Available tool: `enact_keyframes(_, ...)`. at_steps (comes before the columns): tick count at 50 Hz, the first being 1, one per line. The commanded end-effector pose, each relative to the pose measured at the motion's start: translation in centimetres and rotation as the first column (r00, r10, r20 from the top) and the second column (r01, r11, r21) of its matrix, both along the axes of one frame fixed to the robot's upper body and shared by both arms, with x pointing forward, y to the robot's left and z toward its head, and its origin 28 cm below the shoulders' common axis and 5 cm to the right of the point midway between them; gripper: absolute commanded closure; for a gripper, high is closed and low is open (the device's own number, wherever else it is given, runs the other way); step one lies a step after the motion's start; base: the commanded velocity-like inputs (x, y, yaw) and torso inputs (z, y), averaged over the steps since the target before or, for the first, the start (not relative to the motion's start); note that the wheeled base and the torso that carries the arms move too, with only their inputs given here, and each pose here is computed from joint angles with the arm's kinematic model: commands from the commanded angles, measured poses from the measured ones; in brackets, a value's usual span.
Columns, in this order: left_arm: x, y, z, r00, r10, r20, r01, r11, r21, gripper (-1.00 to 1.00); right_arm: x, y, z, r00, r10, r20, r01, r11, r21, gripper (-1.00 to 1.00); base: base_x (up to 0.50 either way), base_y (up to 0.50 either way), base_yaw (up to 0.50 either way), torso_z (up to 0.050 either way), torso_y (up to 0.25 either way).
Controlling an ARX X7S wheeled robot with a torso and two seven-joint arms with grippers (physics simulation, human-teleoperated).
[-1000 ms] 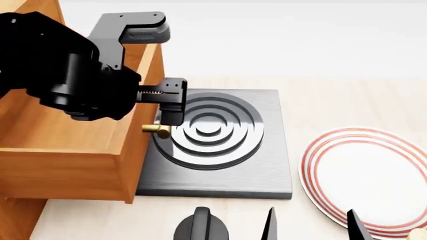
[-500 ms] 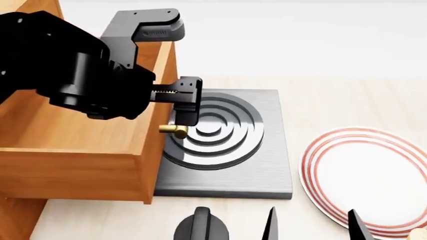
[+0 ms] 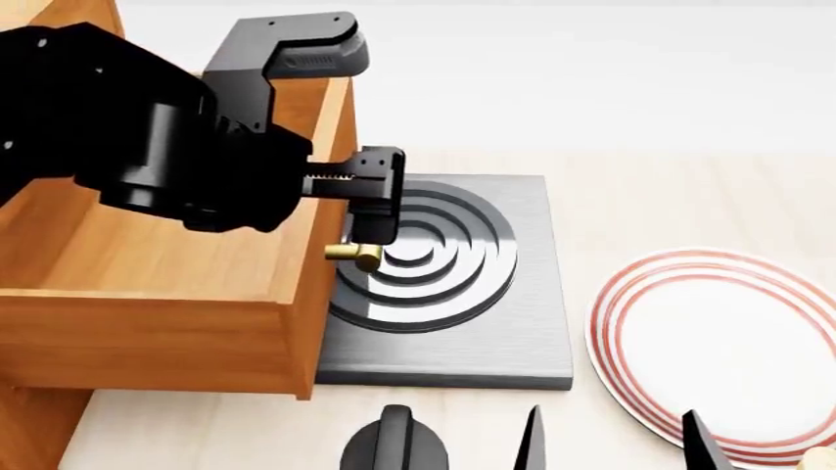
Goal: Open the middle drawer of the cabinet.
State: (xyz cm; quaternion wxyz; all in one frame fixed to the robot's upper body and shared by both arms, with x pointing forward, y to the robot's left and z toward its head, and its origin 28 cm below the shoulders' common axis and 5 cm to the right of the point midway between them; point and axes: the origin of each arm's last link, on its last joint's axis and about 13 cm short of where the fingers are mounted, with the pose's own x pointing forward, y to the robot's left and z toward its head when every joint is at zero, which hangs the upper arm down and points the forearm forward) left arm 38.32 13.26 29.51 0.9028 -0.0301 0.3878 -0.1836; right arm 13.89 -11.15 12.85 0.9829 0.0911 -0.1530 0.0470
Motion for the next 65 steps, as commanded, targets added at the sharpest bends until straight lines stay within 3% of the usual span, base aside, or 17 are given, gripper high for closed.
enact_keyframes(1,-0.1,-1.0,1.3,0.997,-0.071,0.038,0.076,0.988,-0.137,-1.00,0.0,0.0,0.0,1.000,-0.001,0.000,0.001,1.000,0.000,-1.00,0.00,0.00,0.00,0.000,0.000)
enact_keyframes(12,0.1,-0.9,1.6,0.993,-0.090,0.079,0.101,0.983,-0.151,-1.00,0.0,0.0,0.0,1.000,-0.001,0.002,0.001,1.000,0.000,-1.00,0.00,0.00,0.00,0.002,0.001)
enact_keyframes(19,0.7,-0.5,2.6,0.980,-0.034,0.194,0.057,0.992,-0.117,-1.00,0.0,0.0,0.0,1.000,-0.001,0.001,0.001,1.000,0.000,-1.00,0.00,0.00,0.00,0.000,0.000)
enact_keyframes(27,1.1,0.1,3.7,0.967,0.026,0.255,-0.003,0.996,-0.088,-1.00,-0.1,0.0,0.1,1.000,-0.001,0.003,0.001,1.000,0.001,-1.00,0.00,0.00,0.00,0.000,0.000)
enact_keyframes(35,1.4,0.5,4.5,0.950,0.077,0.304,-0.046,0.993,-0.109,-1.00,-0.1,0.0,0.1,1.000,-0.002,0.003,0.002,1.000,0.001,-1.00,0.00,0.00,0.00,0.000,0.000)
enact_keyframes(42,1.8,0.9,5.8,0.906,0.092,0.413,-0.052,0.993,-0.108,-1.00,-0.1,0.0,0.1,1.000,-0.002,0.003,0.002,1.000,0.001,-1.00,0.00,0.00,0.00,0.000,0.000)
enact_keyframes(51,2.6,1.5,7.3,0.814,0.106,0.571,-0.023,0.988,-0.151,-1.00,-0.2,0.0,0.1,1.000,-0.002,0.003,0.002,1.000,-0.001,-1.00,0.00,0.00,0.00,0.000,0.000)
enact_keyframes(58,2.9,1.7,7.4,0.770,0.116,0.627,-0.016,0.986,-0.163,-1.00,-0.1,0.1,0.1,1.000,-0.001,0.002,0.001,1.000,-0.003,-1.00,0.00,0.00,0.00,0.000,0.000)
enact_keyframes(65,3.4,1.4,7.6,0.670,0.095,0.736,0.007,0.991,-0.135,-1.00,-0.1,0.1,0.0,1.000,0.000,0.001,0.000,1.000,-0.004,-1.00,0.00,0.00,0.00,0.000,0.000)
